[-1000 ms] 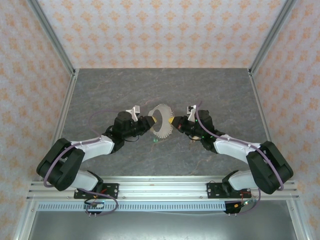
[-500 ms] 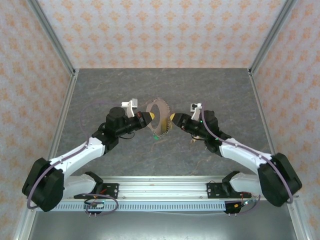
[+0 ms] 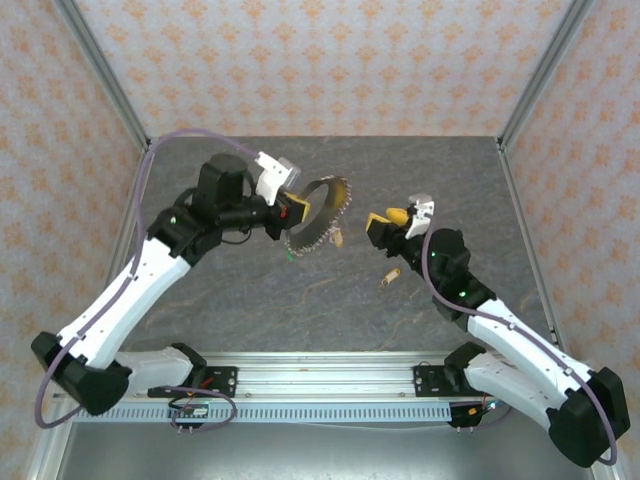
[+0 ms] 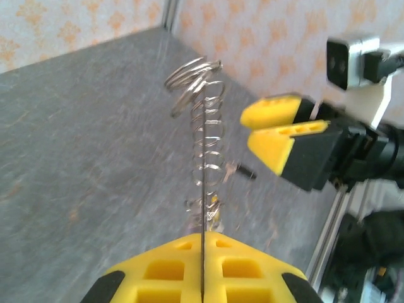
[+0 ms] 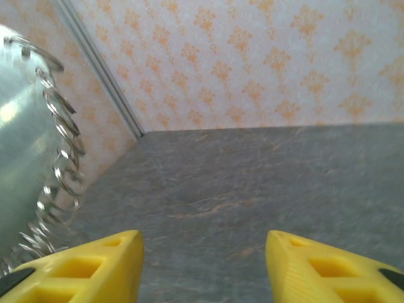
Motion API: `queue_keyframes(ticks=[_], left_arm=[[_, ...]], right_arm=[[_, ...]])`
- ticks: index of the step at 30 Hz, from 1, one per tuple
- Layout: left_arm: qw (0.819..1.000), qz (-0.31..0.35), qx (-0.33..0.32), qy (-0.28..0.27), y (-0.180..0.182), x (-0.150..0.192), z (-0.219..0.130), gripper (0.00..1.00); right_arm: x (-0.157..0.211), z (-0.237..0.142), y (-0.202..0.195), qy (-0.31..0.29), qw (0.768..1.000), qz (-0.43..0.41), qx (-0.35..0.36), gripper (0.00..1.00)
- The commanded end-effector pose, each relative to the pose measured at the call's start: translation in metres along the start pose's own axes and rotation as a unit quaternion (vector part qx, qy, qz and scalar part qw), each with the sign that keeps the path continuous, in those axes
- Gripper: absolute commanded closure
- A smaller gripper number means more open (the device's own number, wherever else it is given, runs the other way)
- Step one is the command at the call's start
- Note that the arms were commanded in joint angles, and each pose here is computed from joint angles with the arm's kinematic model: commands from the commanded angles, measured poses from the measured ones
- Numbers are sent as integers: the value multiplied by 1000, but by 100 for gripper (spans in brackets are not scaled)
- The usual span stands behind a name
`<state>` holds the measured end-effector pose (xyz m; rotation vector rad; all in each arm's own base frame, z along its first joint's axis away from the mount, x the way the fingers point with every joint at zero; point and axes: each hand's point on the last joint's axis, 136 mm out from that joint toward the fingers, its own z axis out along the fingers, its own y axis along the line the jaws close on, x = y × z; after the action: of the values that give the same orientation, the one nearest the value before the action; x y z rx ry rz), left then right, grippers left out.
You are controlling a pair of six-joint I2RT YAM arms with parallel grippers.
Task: Put the keys on the keyring
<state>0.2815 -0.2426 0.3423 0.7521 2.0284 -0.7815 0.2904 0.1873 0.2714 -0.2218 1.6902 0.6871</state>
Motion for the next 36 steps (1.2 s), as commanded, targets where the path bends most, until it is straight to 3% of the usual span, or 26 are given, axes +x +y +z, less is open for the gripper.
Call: queue_keyframes(ticks=[1,4,10,17,21,36], left_arm=[[986,49,0,160,0,49,-12,100],[983,61,-24,170,6,42,-16,100],[986,91,-8,140,-8,19,-23,100],[984,115,-1,134,-16,7,-21,100],[984,127,-4,127,-18,0,-21,100],[982,140,-16,130,-16,-4,-22,100]], right_arm=[[-20,4,18,-53,995,-72,-40,57],[1,1,39,-61,993,-61,-79,58],[52,1,65,10,975,-194,-106,63],[54,-10,106,-51,939,-286,-183,74],[60,1,113,-40,936,-300,-179,74],[51,1,139,-84,924,-293,-231,79]])
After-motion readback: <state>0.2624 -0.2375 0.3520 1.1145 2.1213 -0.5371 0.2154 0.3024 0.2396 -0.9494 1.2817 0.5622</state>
